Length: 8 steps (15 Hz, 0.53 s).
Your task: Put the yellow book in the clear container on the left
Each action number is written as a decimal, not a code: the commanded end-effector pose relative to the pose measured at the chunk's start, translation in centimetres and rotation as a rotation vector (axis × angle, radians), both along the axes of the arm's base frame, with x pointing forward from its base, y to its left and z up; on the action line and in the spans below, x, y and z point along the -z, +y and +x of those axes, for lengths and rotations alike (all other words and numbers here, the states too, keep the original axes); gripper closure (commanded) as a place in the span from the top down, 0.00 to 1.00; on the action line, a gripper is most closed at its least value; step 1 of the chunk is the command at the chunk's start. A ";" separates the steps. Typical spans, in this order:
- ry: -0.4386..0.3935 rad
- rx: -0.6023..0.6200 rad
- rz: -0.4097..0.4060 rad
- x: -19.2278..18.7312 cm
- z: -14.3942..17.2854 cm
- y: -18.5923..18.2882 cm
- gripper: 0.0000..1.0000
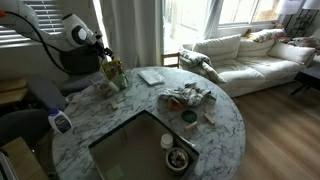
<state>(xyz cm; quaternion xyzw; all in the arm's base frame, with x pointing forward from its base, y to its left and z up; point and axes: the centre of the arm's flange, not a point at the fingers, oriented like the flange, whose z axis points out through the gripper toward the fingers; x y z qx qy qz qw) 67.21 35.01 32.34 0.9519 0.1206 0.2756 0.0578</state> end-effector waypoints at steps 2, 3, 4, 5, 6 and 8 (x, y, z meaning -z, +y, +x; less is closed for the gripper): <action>0.048 0.017 -0.024 -1.2 0.0 -0.2 1.00; 0.044 0.027 -0.010 -1.8 0.1 -0.4 1.00; 0.043 0.042 0.000 -2.5 0.1 -0.6 1.00; 0.049 0.046 0.030 -3.3 0.0 -1.2 1.00; 0.039 0.059 0.064 -4.3 -0.2 -2.1 1.00; 0.036 0.057 0.095 -6.2 -0.7 -3.8 1.00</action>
